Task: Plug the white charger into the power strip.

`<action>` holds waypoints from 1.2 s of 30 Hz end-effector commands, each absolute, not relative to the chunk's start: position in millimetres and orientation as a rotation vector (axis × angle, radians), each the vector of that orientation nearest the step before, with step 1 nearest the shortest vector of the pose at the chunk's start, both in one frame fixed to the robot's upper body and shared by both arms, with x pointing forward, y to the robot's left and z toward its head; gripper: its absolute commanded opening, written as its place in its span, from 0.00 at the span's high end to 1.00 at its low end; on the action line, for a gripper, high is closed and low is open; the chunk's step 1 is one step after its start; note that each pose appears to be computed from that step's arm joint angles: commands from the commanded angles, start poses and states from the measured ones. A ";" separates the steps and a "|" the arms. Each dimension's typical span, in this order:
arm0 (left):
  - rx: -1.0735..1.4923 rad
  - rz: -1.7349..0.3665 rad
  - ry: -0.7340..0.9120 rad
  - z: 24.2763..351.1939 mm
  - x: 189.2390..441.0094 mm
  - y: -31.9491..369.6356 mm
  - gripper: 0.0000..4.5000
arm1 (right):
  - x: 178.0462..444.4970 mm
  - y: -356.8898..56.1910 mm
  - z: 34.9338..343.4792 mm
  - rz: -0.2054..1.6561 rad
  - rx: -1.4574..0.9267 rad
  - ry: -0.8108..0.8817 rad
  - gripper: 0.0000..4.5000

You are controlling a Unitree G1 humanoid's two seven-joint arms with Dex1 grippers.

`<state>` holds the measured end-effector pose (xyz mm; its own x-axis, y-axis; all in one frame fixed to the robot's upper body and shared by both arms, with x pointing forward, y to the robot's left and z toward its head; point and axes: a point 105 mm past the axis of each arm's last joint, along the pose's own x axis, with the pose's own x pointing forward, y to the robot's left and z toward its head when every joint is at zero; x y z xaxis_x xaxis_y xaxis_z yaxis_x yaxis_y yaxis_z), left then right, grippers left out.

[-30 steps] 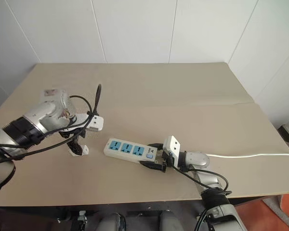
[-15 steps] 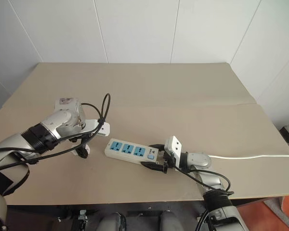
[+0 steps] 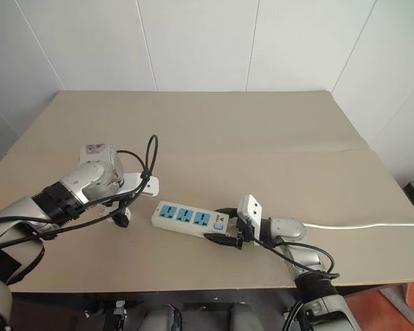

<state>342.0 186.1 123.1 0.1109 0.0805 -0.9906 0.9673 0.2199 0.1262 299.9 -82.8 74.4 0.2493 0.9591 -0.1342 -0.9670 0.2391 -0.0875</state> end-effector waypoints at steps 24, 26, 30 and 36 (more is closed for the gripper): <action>0.667 -1.121 0.181 252.8 370.8 100.6 0.77 | 296.8 -70.1 56.4 1.393 -0.184 0.123 0.24; 0.595 -1.154 0.075 258.9 363.4 94.6 0.77 | 297.7 -67.9 55.8 1.396 -0.186 0.118 0.24; 0.411 -1.191 -0.096 261.1 349.4 85.7 0.77 | 297.6 -64.2 53.7 1.414 -0.202 0.113 0.24; 0.338 -1.398 -0.160 240.0 313.2 67.3 0.77 | 303.7 -65.2 51.9 1.416 -0.230 0.120 0.24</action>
<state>327.1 75.1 234.0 0.2332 -0.9652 -0.1188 0.9470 0.1976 0.2532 309.7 -67.3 72.4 0.1835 0.9727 -0.1419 -0.9779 0.1659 -0.1273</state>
